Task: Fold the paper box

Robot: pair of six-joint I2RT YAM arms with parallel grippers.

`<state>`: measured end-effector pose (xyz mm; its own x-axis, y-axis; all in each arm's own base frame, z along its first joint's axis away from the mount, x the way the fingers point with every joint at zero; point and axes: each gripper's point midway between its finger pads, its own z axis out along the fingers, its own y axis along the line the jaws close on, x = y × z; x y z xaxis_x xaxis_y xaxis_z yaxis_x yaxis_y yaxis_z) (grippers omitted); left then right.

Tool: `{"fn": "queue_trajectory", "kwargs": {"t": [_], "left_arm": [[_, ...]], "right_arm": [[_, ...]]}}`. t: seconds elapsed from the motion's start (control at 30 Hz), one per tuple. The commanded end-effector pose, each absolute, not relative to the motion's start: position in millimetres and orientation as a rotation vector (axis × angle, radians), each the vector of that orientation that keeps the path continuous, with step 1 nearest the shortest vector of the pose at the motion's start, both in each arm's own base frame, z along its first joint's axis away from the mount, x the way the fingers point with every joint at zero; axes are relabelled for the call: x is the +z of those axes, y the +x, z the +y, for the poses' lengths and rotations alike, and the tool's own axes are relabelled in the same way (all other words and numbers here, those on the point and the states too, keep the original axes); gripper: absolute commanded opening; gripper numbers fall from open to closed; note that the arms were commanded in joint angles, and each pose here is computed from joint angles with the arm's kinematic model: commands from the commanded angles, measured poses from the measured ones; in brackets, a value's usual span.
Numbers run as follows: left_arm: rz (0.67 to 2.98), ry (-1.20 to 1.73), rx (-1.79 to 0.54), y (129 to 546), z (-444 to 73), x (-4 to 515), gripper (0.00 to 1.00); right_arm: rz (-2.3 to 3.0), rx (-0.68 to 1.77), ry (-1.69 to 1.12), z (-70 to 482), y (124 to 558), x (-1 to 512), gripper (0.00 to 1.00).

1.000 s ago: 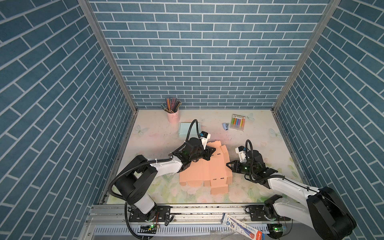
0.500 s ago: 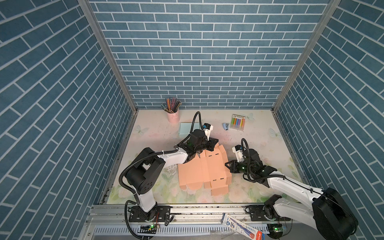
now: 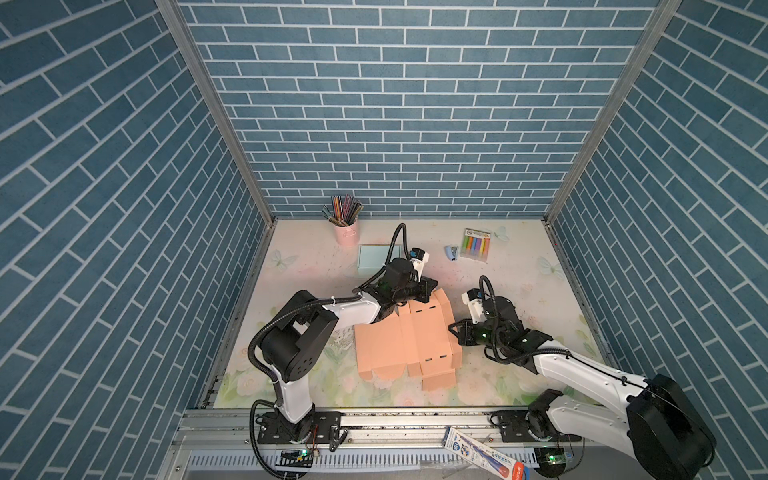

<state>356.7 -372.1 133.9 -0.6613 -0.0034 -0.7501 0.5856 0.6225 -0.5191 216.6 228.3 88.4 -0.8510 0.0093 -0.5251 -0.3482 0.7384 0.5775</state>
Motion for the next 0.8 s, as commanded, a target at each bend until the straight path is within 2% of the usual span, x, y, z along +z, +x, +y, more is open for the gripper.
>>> {"fn": "queue_trajectory", "kwargs": {"t": [0.0,0.77], "left_arm": [[2.091,0.480,-0.998,360.1,-375.7,137.4,0.00],[2.113,0.585,-0.975,333.0,-386.0,134.8,0.00]], "right_arm": [[2.411,0.922,-0.301,232.4,221.3,96.3,0.00],[2.400,0.866,-0.322,229.2,223.6,101.6,0.00]]}}
